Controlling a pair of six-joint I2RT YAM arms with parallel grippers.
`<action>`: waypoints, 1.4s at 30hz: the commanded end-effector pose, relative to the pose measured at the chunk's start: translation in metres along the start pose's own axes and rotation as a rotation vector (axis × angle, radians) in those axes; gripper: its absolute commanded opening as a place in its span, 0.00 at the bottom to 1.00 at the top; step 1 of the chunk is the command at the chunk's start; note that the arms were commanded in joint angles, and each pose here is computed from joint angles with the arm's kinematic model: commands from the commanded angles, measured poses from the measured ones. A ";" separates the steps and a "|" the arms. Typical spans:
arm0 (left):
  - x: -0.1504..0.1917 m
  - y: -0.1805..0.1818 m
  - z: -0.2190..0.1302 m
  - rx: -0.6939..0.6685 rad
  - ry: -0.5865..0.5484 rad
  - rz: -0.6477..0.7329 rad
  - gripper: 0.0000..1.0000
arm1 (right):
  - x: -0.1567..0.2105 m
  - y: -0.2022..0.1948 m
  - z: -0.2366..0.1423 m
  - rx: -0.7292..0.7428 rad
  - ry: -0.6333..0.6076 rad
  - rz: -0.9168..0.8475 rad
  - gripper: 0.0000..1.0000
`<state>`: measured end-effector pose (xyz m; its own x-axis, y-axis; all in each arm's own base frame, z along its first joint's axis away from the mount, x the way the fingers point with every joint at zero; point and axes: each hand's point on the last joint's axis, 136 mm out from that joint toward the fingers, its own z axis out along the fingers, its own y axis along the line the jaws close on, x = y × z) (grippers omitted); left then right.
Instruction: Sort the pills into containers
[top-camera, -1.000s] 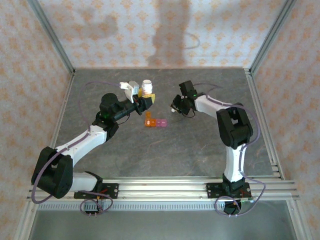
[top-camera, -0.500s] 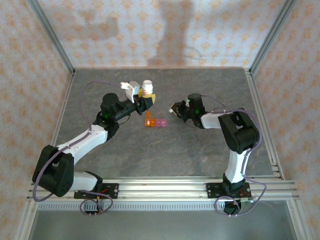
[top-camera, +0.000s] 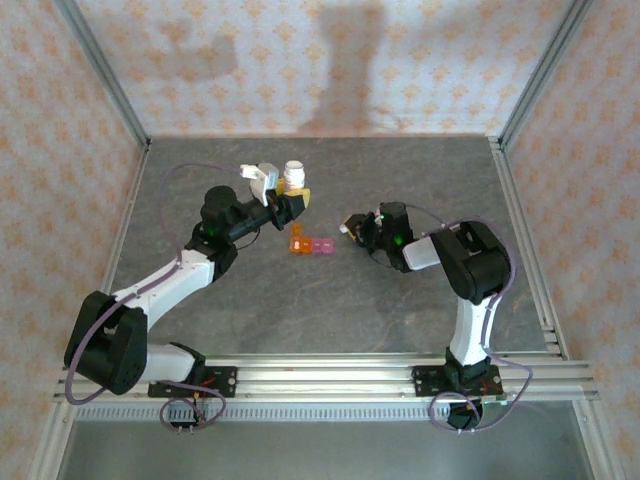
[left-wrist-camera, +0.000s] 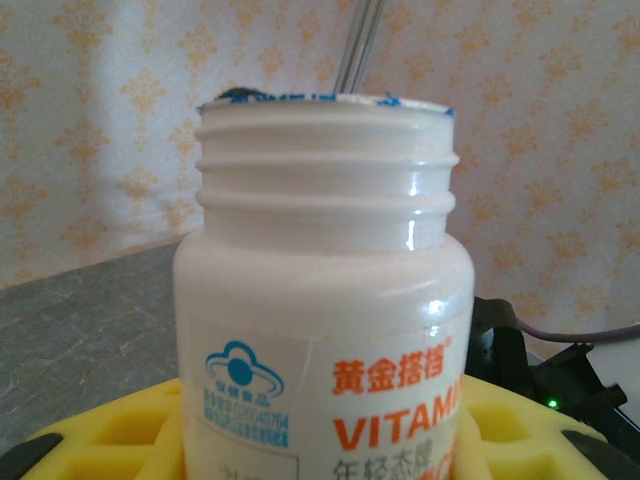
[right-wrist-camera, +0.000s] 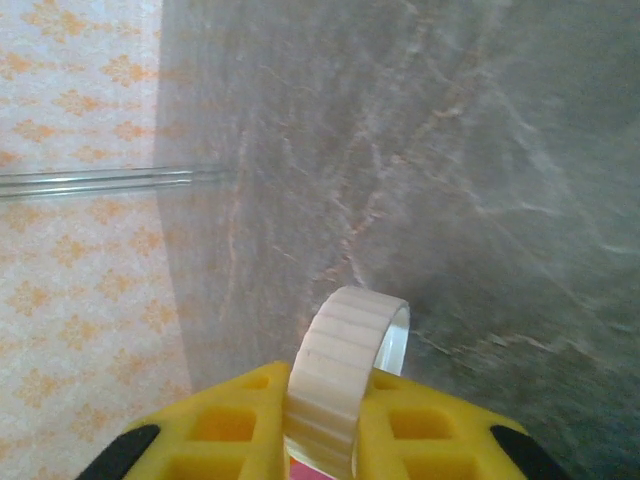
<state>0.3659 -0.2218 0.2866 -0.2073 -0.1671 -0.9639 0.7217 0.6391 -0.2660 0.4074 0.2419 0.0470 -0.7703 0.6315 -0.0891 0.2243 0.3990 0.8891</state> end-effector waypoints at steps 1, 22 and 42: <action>-0.018 -0.005 -0.008 -0.001 -0.047 0.027 0.02 | -0.006 0.001 -0.003 -0.014 -0.038 -0.005 0.23; -0.028 -0.011 -0.014 0.007 -0.067 0.055 0.02 | -0.004 -0.024 -0.087 0.465 -0.037 -0.218 0.76; -0.036 -0.016 -0.015 0.020 -0.091 0.069 0.02 | -0.089 0.024 -0.192 0.867 -0.451 -0.579 0.99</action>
<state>0.3549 -0.2178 0.3085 -0.1589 -0.1808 -0.9706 0.7343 0.6356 -0.2386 0.3693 0.0885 0.1475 -0.6824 0.3696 -0.6307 0.3538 0.9220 0.1575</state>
